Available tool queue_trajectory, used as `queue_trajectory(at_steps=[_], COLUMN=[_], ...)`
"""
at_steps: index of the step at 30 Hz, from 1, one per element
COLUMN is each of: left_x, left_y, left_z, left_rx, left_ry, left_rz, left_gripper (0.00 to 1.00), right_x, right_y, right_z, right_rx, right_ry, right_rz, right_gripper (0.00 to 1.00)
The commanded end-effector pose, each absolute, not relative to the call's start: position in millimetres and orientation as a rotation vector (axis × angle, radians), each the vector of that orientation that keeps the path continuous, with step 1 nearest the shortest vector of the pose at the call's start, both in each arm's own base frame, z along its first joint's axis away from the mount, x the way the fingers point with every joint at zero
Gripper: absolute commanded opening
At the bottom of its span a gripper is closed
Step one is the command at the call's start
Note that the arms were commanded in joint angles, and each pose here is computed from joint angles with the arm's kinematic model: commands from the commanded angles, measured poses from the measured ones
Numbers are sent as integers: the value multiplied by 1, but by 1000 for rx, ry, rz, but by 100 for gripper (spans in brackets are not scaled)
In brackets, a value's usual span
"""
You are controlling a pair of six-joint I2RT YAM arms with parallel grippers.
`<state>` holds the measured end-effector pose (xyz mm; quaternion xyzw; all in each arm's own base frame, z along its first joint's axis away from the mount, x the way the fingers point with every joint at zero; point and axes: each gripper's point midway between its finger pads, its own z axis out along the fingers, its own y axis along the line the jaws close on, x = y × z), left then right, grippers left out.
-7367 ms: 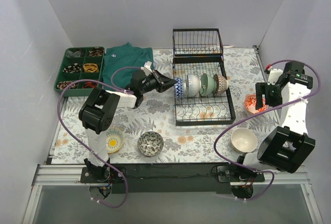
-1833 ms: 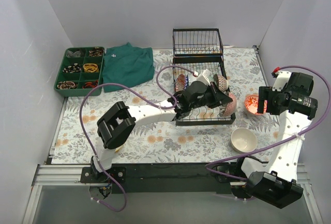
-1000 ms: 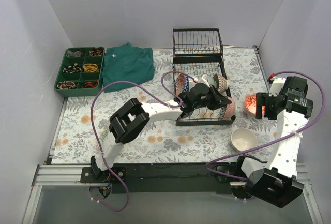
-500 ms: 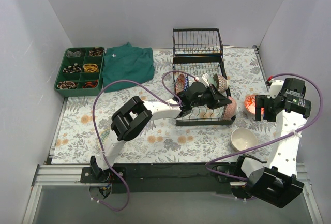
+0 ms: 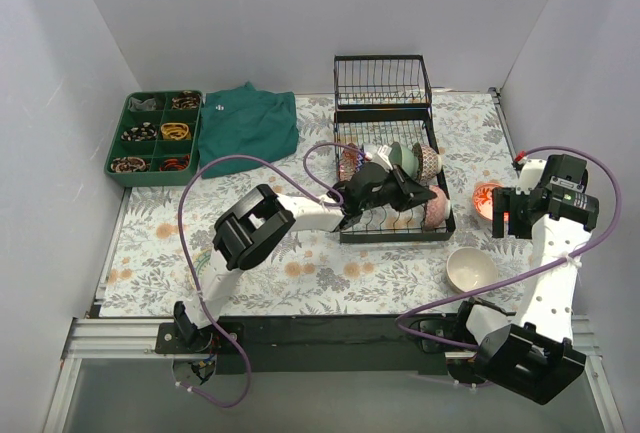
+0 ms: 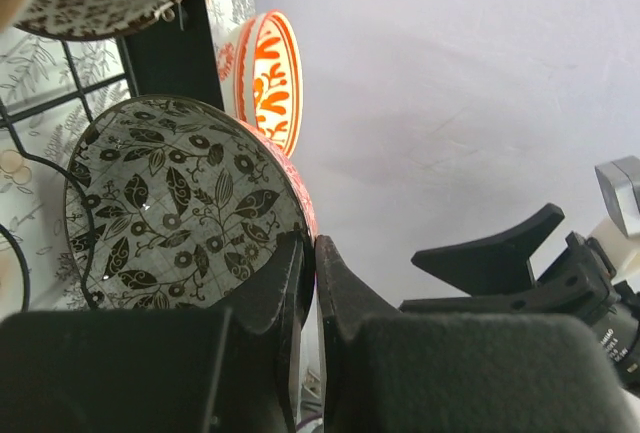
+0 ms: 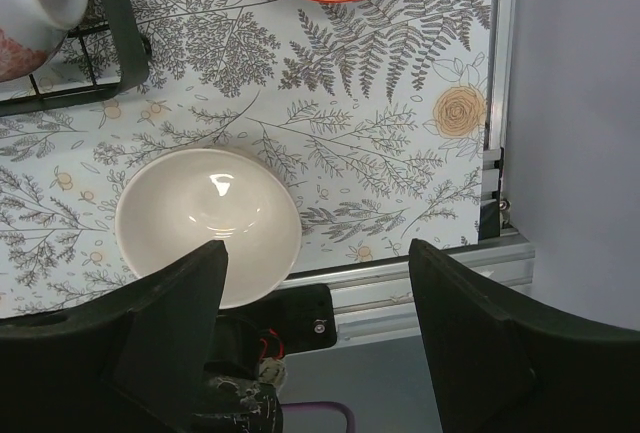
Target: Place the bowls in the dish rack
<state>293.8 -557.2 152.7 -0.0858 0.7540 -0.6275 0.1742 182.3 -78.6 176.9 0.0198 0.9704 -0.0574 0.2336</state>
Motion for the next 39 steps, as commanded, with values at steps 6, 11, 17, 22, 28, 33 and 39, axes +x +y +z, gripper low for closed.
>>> queue_trajectory(at_steps=[6,11,17,22,28,33,39], left_x=[297,293,280,255,216,225,189], left_y=[-544,-539,-515,-476,-402,-293,-162], left_z=[158,189,218,248,275,239,178], left_rx=[-387,-272,-174,24,746,1052,1321], left_ry=[2156,2073,2052,1992,1887,1947,2223], left_rz=[-1743,-1790,-1859,-1895,-1582,-762,-185], left_gripper=[52,62,66,67,66,66,65], right_x=[180,177,172,172,178,194,216], right_y=[-85,-85,-83,-79,-71,-71,-70], right_z=[184,184,180,176,173,179,192], right_rx=[86,87,84,63,15,-37,-80], right_ry=[2638,2633,2635,2643,2637,2582,2502], right_rz=[-221,-228,-225,-196,-127,-107,-79], right_gripper=[83,83,83,83,83,82,84])
